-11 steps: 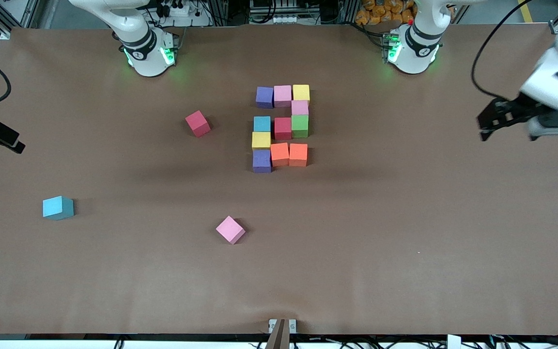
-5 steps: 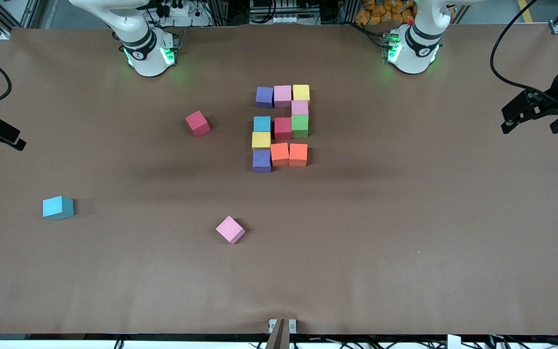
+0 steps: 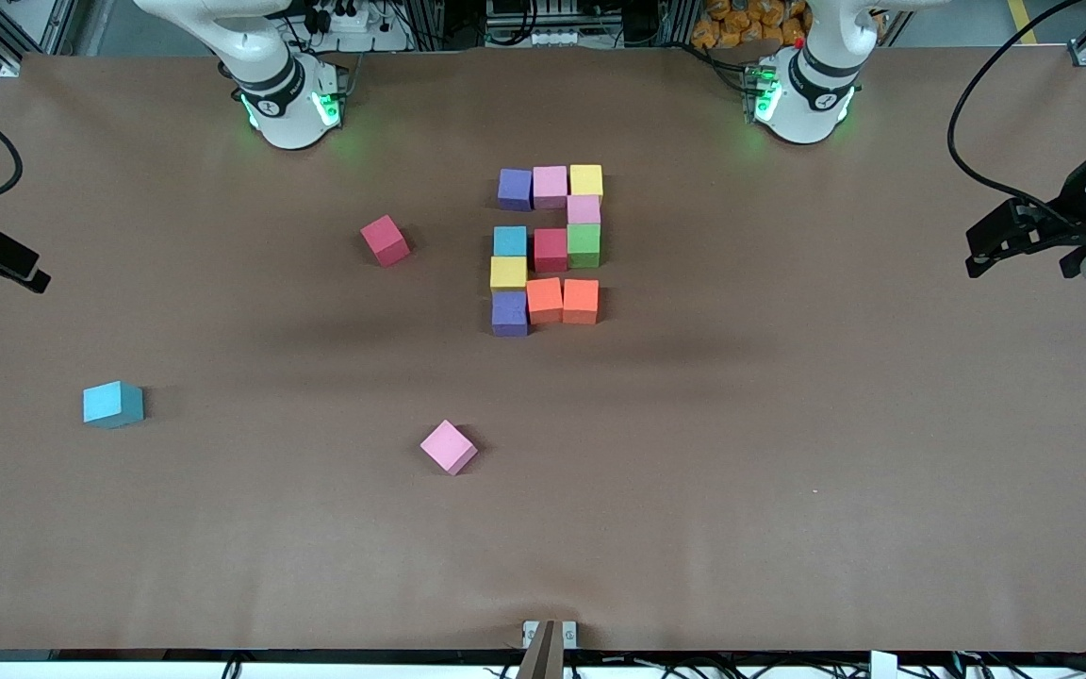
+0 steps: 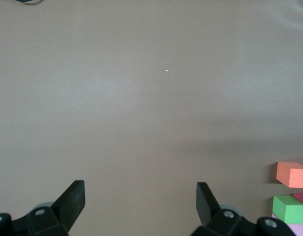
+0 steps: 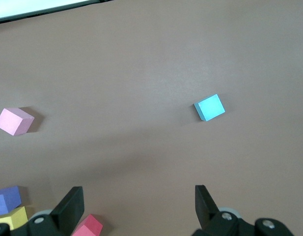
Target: Form number 2 with 11 blocks
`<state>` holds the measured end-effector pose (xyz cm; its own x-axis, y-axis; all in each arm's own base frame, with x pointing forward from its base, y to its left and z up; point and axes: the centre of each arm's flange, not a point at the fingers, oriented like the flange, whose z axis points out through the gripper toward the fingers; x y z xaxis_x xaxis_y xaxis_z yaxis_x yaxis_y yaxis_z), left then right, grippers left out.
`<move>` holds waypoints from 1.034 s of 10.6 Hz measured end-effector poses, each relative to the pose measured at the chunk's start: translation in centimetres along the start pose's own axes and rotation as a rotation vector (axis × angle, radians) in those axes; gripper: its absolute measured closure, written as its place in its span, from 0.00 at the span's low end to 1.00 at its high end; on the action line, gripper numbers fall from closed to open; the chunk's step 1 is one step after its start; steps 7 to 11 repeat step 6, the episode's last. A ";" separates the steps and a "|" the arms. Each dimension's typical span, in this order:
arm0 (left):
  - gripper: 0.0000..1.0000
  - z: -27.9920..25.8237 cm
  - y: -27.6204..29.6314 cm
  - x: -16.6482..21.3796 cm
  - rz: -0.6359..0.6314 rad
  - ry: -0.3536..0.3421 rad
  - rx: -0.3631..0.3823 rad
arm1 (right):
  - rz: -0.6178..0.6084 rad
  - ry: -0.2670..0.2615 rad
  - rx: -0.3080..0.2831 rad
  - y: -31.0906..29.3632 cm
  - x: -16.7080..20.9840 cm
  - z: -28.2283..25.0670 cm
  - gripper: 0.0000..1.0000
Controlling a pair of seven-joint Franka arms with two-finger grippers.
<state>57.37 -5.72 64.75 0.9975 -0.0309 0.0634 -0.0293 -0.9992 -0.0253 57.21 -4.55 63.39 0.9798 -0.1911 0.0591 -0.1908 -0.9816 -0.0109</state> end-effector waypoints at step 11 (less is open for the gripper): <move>0.00 1.6 0.8 -0.9 -0.005 -0.105 -0.028 | -0.039 0.000 0.001 -0.1 0.0 0.0 0.00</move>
